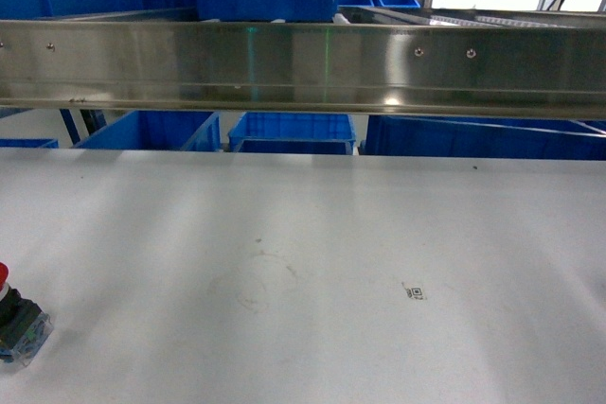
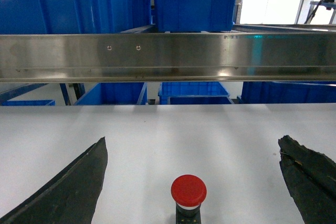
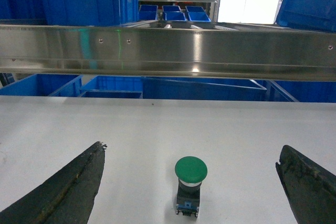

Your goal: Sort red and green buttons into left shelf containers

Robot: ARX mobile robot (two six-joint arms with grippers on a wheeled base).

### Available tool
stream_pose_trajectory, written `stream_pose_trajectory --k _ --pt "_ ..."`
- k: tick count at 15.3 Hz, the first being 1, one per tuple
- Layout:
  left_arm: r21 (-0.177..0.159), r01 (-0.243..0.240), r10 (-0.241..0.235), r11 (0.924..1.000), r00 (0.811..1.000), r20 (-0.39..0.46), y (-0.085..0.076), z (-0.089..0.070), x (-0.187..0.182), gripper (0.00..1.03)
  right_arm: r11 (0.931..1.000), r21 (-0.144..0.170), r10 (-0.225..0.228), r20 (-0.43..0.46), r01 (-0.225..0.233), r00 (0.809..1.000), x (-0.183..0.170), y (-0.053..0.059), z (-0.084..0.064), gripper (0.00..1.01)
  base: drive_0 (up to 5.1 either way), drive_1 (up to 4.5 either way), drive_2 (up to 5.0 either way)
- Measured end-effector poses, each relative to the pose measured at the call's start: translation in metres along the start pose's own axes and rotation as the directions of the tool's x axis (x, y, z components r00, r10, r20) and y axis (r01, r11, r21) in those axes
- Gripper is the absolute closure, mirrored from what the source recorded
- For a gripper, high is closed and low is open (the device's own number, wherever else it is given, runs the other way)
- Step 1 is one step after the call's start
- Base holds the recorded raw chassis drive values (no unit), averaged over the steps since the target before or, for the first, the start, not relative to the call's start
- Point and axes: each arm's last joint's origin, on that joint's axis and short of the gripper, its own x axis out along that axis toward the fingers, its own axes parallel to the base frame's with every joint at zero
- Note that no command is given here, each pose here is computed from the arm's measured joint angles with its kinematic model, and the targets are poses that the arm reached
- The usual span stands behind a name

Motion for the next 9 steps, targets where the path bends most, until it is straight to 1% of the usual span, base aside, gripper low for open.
stream_pose_trajectory --k 9 --pt "0.000 0.000 0.000 1.0000 1.000 0.000 0.0000 0.0000 0.0000 0.05 1.0000 0.000 0.000 0.000 0.000 1.000 0.0000 0.0000 0.0000 0.03 0.0 0.00 0.0"
